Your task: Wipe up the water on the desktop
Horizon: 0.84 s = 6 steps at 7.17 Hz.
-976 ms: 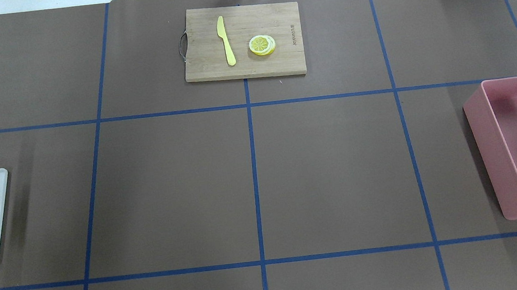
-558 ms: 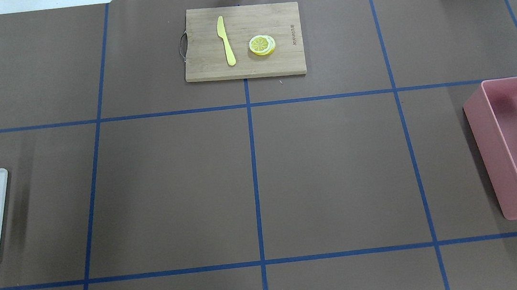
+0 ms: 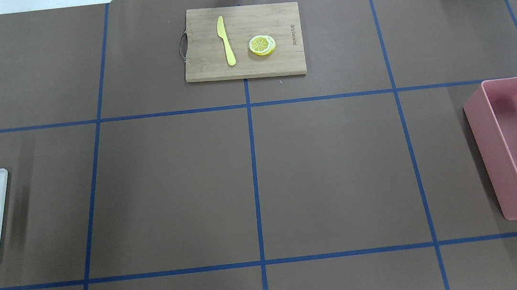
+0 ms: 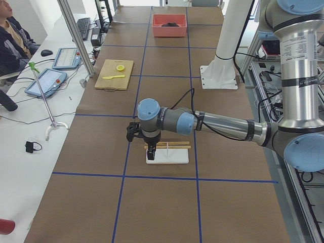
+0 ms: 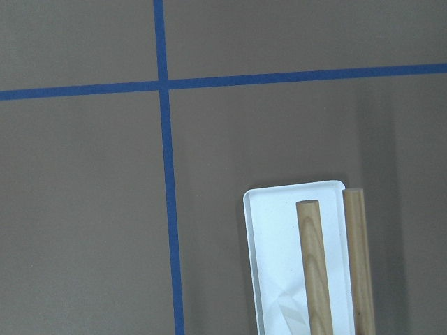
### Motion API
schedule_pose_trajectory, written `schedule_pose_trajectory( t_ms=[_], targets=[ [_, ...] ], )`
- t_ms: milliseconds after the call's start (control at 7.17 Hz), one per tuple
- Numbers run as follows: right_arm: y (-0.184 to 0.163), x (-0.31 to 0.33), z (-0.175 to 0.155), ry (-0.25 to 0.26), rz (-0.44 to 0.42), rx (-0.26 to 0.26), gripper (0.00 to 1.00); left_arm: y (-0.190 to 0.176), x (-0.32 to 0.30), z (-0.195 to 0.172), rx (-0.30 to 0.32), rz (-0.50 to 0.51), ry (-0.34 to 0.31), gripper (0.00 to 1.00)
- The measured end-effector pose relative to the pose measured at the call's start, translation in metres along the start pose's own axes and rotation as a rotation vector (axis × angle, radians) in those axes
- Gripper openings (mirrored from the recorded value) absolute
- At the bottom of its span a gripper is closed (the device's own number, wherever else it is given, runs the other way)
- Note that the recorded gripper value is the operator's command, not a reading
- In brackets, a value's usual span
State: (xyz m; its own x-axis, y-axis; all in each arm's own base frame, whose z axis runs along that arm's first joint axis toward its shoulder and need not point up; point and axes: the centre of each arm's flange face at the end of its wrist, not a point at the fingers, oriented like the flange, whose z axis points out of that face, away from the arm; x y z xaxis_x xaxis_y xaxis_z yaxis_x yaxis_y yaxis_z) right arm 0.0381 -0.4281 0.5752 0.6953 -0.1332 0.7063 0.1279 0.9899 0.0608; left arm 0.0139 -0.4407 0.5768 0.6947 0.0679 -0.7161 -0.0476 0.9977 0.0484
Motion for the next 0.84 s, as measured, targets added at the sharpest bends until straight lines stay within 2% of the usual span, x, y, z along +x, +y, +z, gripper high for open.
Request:
schedule_pose_trajectory(
  t_ms=[836],
  targets=[
    [-0.0009, -0.0033, -0.0018, -0.017, -0.003, 0.006, 1.0, -0.0002, 0.0059, -0.0043, 0.01, 0.012, -0.005, 0.98]
  ],
)
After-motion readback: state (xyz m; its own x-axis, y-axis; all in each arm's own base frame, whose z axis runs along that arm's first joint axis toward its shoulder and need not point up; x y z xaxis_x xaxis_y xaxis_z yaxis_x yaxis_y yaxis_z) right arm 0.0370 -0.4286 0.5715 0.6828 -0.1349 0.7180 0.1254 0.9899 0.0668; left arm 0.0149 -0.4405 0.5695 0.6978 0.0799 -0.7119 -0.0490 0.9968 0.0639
